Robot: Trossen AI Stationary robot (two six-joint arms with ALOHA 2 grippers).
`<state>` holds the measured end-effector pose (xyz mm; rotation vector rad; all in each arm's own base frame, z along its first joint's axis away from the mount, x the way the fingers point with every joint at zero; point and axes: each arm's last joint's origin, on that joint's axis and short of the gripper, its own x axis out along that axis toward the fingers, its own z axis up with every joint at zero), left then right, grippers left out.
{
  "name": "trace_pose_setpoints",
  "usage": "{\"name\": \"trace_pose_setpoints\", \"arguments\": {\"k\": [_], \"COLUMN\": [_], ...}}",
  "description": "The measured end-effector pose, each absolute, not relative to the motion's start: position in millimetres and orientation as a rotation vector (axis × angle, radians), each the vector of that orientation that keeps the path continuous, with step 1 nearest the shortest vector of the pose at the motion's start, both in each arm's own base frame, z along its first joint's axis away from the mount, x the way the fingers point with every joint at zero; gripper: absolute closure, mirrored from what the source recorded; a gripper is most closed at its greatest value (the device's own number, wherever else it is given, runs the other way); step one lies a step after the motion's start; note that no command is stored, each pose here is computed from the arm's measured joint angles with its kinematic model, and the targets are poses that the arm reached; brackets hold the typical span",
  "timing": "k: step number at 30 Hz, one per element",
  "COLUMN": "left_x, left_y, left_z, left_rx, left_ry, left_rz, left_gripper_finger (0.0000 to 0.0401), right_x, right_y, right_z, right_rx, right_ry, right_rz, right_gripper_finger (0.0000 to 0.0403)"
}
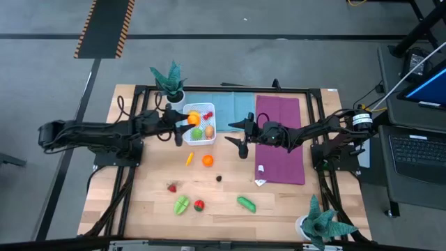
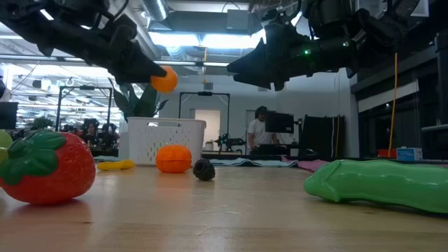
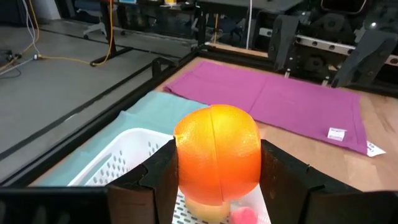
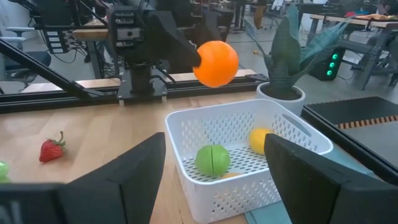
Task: Pick and placing Produce into tupperware
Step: Put the orange into the white basket
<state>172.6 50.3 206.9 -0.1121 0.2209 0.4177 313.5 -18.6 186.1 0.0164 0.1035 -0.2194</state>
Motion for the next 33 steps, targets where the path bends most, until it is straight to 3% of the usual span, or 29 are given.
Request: {"name": "trace_pose_setpoints", "arguments": {"k": [16, 33], "left_x": [181, 231], "left_y": [64, 87], "left_z": [208, 232], "left_rx": [-0.177, -0.206], "left_ry": [0.269, 0.779], "left_rz": [0.472, 0.452], "left_gripper_finger": [0.0226, 0.0226], "right_x": [313, 313], "right_y": [-19, -19], "right_z": [185, 181], "right_rx": [0.014, 0.011], "right_ry": [0.118, 0.154], "right_rz": [-0.219, -0.219], "right_gripper_finger": [0.0128, 0.0128]}}
